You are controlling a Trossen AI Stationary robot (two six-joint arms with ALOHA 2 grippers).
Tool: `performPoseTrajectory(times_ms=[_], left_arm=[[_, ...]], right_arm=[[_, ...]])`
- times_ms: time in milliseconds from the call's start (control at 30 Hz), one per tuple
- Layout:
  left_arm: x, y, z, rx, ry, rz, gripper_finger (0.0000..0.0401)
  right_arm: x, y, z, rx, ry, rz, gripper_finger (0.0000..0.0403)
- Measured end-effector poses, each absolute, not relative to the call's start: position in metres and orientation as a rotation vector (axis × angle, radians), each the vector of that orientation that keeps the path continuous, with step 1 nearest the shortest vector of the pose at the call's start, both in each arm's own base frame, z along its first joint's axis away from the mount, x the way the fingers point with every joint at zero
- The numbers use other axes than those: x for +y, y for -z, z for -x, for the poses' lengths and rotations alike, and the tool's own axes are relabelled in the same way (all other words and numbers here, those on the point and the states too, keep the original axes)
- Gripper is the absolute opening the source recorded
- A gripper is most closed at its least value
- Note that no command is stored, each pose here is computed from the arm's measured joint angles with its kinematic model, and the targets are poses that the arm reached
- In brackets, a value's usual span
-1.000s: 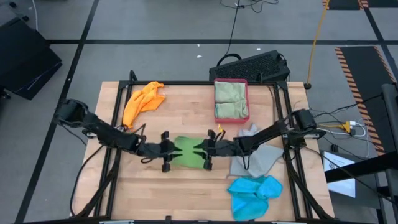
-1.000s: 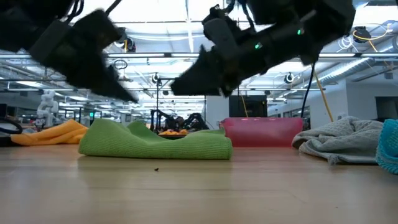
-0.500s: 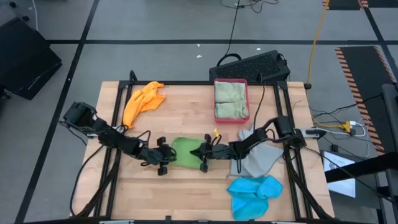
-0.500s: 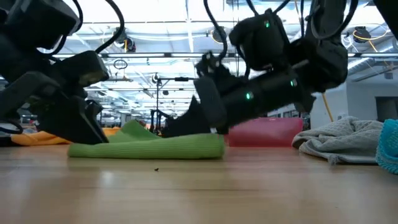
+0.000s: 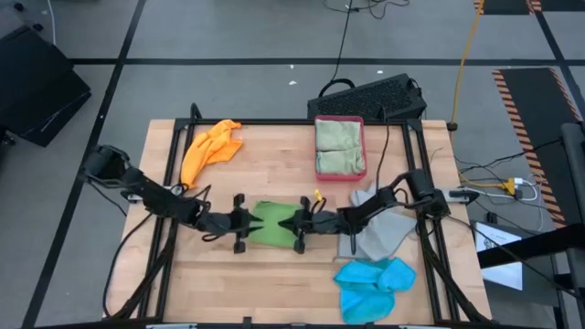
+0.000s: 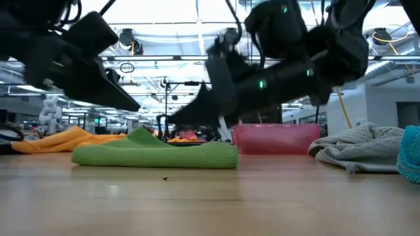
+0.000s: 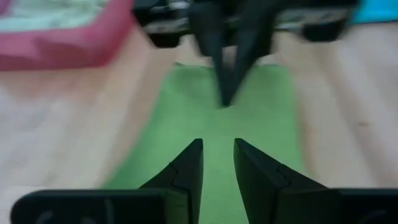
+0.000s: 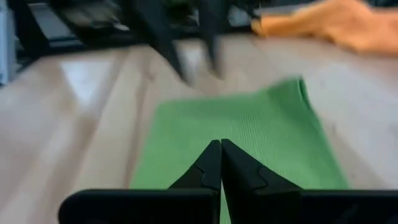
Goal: Fold microfiber towels
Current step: Fold the dark green microfiber cloth
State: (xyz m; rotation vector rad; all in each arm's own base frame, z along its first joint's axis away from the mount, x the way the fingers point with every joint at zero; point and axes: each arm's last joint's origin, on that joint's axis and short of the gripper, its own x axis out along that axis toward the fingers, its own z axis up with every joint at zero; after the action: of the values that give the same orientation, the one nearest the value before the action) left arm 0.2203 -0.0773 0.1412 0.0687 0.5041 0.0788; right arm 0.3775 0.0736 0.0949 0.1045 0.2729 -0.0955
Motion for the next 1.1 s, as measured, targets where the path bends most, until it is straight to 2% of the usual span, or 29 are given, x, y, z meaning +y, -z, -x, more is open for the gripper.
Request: performPoseTrajectory(times_ms=[233, 433, 600, 767, 900, 1100], left_arm=[[-0.051, -0.126, -0.23, 0.579, -0.16, -0.074, 0.0093], [-0.038, -0.107, -0.229, 0.707, -0.234, -0.057, 0.0093], [-0.034, -0.096, -0.231, 0.745, -0.258, -0.025, 0.0093], [-0.03, -0.085, -0.233, 0.778, -0.283, 0.025, 0.0093], [-0.029, -0.084, -0.233, 0.788, -0.271, 0.038, 0.0093], [-0.032, -0.103, -0.225, 0.785, -0.214, 0.057, 0.0093]], right_arm=[[0.056, -0.101, -0.382, 0.221, 0.139, -0.095, 0.0], [0.042, -0.082, -0.383, 0.276, 0.192, -0.086, 0.0], [0.034, -0.056, -0.38, 0.349, 0.279, -0.087, 0.0], [0.034, -0.05, -0.38, 0.357, 0.292, -0.096, 0.0], [0.035, -0.051, -0.38, 0.353, 0.287, -0.092, 0.0], [0.04, -0.071, -0.379, 0.347, 0.253, -0.051, 0.0]])
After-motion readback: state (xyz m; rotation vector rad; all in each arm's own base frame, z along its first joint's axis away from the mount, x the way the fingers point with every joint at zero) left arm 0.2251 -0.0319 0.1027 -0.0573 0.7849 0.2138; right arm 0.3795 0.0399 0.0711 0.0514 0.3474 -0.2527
